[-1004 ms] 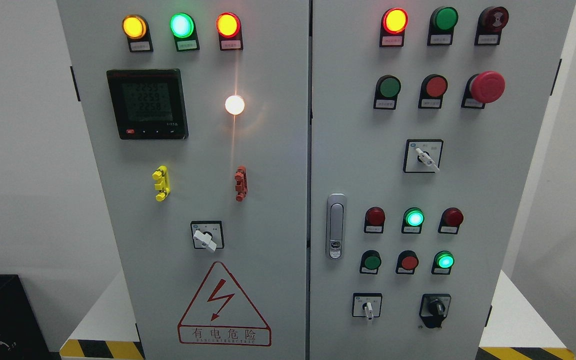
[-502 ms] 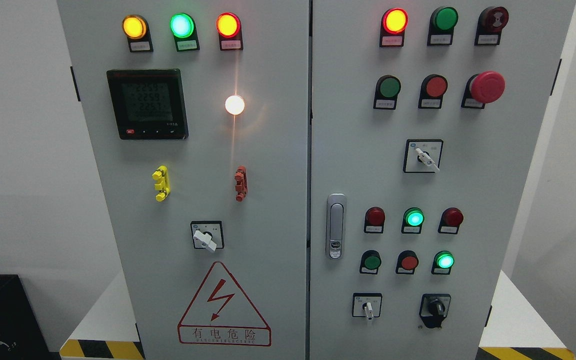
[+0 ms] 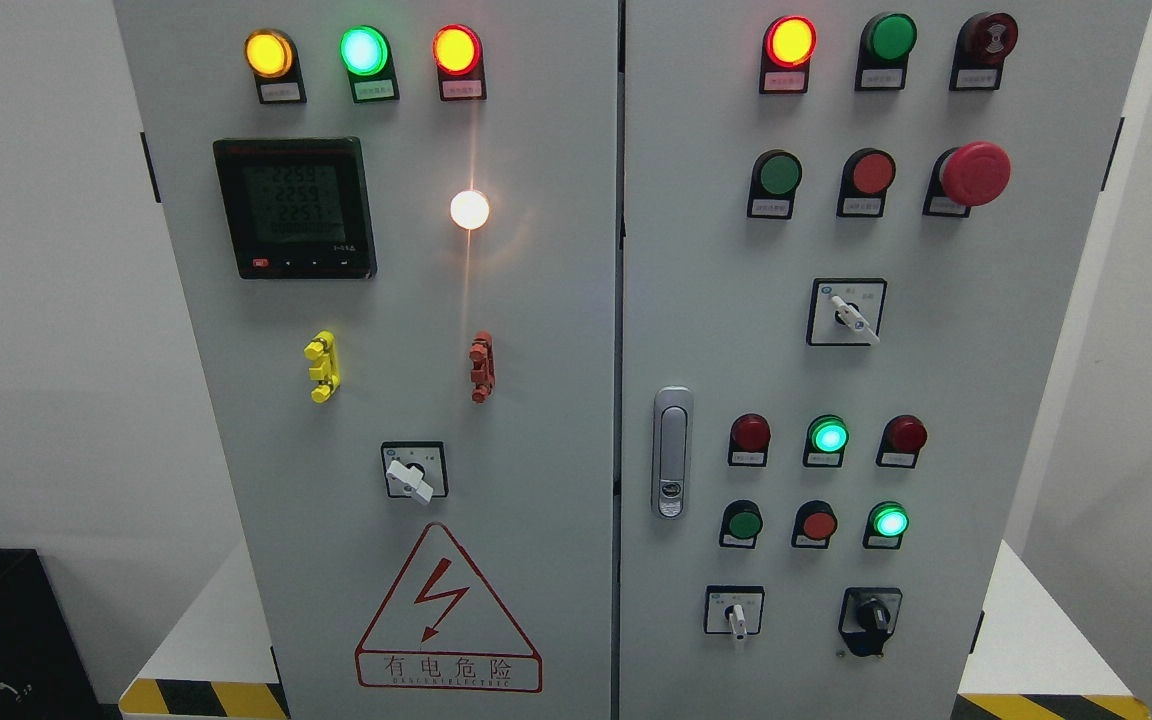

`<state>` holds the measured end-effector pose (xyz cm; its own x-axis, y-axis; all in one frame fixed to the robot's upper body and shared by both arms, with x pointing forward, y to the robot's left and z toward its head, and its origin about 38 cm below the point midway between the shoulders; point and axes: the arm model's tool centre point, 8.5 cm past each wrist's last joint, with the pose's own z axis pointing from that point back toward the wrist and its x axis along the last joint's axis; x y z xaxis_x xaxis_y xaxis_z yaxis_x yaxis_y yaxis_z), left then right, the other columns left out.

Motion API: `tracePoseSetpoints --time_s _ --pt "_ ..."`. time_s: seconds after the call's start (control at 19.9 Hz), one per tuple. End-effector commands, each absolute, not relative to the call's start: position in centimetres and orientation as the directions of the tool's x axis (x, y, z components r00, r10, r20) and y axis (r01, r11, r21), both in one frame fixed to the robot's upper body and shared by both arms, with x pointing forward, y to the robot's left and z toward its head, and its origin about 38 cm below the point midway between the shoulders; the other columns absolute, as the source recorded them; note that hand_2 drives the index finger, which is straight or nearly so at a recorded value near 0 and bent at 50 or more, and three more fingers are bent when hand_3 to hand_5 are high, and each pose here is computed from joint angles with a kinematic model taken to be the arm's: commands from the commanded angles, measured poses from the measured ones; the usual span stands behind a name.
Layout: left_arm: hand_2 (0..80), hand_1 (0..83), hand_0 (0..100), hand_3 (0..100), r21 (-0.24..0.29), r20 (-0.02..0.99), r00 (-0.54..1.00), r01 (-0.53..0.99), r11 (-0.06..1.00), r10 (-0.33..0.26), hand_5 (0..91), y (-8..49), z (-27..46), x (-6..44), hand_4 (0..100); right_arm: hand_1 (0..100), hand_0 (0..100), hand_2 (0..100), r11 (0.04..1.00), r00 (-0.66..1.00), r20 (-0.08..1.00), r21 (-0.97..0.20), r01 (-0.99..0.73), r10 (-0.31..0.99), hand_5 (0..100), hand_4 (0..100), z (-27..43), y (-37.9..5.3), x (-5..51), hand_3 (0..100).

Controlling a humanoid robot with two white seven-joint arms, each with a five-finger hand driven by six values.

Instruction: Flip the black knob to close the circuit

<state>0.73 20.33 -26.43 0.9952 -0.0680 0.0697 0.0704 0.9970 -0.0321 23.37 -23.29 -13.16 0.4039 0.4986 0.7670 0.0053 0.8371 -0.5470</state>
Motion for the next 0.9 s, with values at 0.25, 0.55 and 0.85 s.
tracePoseSetpoints --time_s 0.25,0.55,0.85 --pt "0.0 55.6 12 0 -0.035 0.072 0.995 0.068 0.997 -0.065 0.0 20.2 -26.5 0.1 0 6 0 87 0.638 0.12 0.651 -0.759 0.13 0.749 96 87 0.6 -24.9 29.5 98" --pt "0.0 55.6 12 0 -0.035 0.072 0.995 0.068 0.997 -0.065 0.0 20.2 -26.5 0.1 0 7 0 87 0.537 0.121 0.564 -0.821 0.194 0.817 97 88 4.2 -26.0 30.9 98" --pt "0.0 55.6 12 0 -0.035 0.072 0.995 0.068 0.997 -0.065 0.0 20.2 -26.5 0.1 0 6 0 87 0.463 0.118 0.499 -0.853 0.241 0.858 97 88 7.4 -26.4 32.2 99"
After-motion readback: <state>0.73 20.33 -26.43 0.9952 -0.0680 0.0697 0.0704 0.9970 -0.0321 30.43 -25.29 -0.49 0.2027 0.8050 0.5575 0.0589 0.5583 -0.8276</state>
